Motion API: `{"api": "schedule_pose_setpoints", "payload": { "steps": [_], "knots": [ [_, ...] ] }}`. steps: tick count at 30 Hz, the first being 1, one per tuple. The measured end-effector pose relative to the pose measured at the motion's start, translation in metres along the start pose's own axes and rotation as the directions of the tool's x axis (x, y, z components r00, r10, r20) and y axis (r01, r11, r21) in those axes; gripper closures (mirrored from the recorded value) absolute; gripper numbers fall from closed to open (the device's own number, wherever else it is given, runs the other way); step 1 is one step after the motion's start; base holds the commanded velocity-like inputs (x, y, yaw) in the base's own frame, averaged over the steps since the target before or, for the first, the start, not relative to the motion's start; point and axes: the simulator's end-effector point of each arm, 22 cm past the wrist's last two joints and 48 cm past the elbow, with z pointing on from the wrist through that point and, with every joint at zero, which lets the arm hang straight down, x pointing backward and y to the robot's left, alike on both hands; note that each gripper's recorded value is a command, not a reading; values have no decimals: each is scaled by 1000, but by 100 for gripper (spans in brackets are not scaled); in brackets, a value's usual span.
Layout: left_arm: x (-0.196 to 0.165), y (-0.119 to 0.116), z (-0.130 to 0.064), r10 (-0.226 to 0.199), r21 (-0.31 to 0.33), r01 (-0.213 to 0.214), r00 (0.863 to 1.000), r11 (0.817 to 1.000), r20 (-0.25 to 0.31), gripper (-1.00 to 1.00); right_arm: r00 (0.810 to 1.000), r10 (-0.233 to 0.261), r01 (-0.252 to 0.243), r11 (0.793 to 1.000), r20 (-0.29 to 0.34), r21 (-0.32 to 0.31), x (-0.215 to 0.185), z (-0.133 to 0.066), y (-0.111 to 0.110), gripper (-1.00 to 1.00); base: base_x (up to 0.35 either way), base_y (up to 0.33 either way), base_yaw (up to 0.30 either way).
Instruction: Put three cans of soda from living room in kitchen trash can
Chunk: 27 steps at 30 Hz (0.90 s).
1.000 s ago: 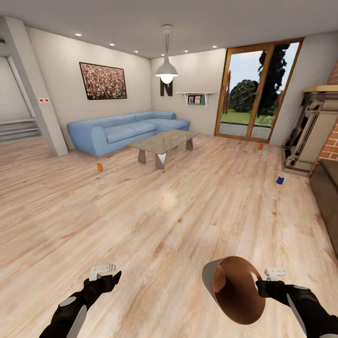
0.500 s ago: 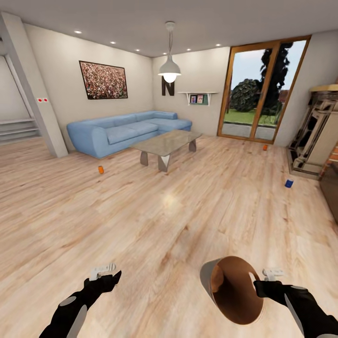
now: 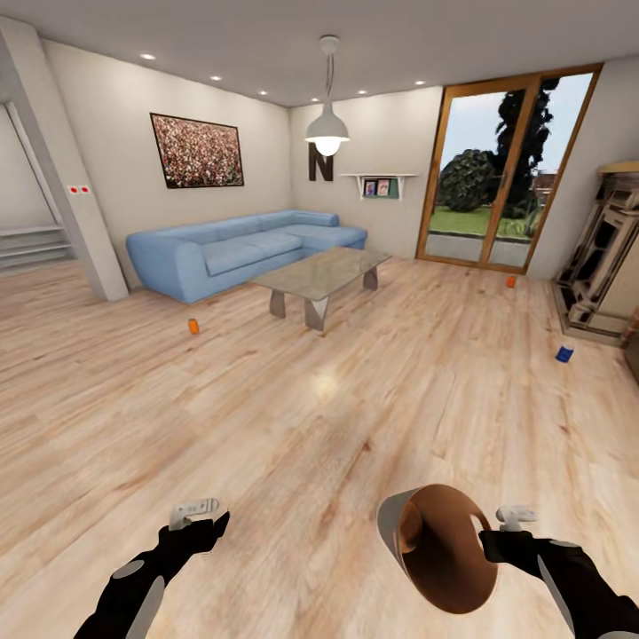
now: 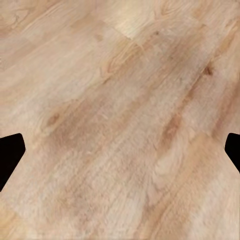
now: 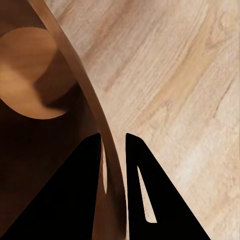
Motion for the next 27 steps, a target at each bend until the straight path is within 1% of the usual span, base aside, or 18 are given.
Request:
{"api": "schedule_pose_setpoints", "payload": {
  "steps": [10, 14, 20, 27],
  "knots": [
    [0, 0, 0, 1, 0, -1, 1000, 1000, -1, -100, 1000, 1, -1, 1000, 0, 0, 0, 0, 0, 100, 266, 216, -2],
    [1, 0, 0, 1, -1, -1, 1000, 1000, -2, -100, 1000, 2, -2, 1000, 1, -1, 0, 0, 0, 100, 254, 237, -81],
    [1, 0, 0, 2, -1, -2, 1000, 1000, -3, -100, 1000, 2, -2, 1000, 0, -1, 0, 0, 0, 100, 248, 245, -151],
    [1, 0, 0, 2, -1, -2, 1000, 1000, -3, -100, 1000, 1, -1, 1000, 0, -1, 0, 0, 0, 100, 236, 252, -214]
  ]
}}
